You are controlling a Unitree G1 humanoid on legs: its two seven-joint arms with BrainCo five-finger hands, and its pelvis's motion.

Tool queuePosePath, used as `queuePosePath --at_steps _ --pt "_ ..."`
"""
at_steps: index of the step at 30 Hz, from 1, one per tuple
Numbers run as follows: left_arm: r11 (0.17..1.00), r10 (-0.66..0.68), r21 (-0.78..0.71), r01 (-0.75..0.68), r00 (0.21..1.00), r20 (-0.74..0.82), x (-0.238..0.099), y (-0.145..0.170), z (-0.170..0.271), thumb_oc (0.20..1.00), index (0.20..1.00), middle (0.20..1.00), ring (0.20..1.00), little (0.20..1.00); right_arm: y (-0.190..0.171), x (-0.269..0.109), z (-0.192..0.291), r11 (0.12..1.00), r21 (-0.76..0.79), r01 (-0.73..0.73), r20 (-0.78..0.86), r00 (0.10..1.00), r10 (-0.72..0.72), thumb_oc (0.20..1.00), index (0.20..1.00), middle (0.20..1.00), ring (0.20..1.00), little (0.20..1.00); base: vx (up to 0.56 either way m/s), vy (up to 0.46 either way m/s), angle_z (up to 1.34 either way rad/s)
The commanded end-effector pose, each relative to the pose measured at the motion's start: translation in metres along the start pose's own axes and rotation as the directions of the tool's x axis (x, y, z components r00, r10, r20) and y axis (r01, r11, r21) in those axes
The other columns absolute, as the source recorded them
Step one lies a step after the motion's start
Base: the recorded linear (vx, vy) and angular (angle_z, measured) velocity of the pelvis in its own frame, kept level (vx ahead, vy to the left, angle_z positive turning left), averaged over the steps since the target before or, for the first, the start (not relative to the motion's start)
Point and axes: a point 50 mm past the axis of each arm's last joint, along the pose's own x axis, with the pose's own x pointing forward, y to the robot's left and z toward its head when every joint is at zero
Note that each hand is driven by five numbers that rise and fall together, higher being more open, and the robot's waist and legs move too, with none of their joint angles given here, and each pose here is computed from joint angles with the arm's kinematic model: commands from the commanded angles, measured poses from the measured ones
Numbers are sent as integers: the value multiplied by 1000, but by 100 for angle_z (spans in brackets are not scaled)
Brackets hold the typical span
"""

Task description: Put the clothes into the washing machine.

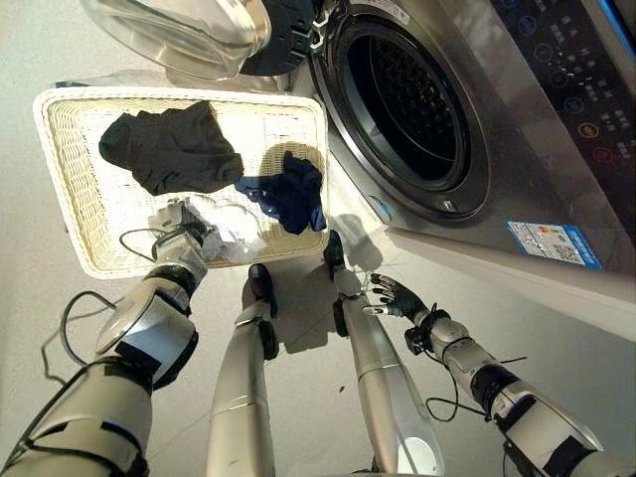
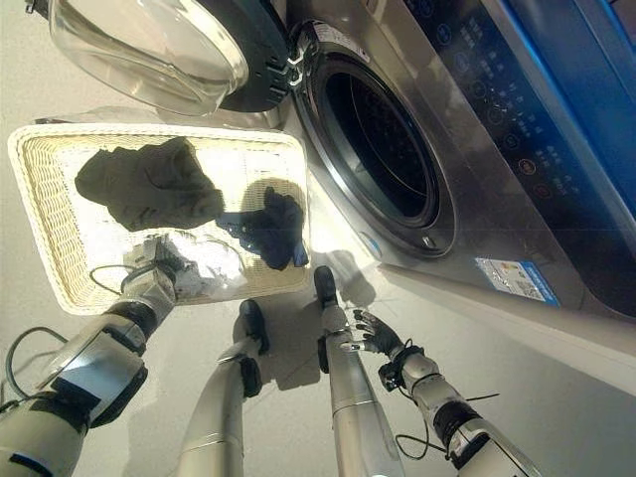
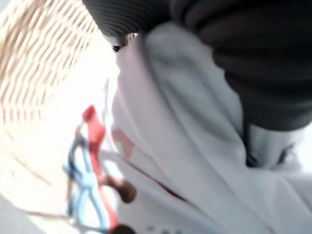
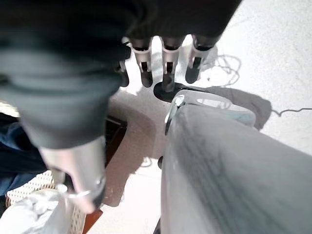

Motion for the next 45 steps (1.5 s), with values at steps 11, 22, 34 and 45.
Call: queuePosePath --at_steps 11,22,34,45 --pt "962 -267 72 265 963 27 -18 -63 -3 200 200 200 200 200 -7 -4 -1 994 -105 -25 -20 1000 23 1000 1000 1000 1000 1000 -10 -7 0" --pt "908 -144 -367 200 974 175 -13 -44 3 200 200 200 200 200 -19 -7 6 998 -49 31 38 999 -29 1000 1000 1000 1000 1000 -41 -48 15" --pt "584 -227 -632 510 849 476 -51 -68 -1 200 200 200 200 200 -37 -15 67 986 83 143 317 934 -162 1000 1000 1000 1000 1000 -19 -56 29" --pt "211 -210 -349 913 392 896 -117 -52 37 200 200 200 200 200 8 -22 106 994 -78 -80 447 888 107 1000 1000 1000 1000 1000 33 5 11"
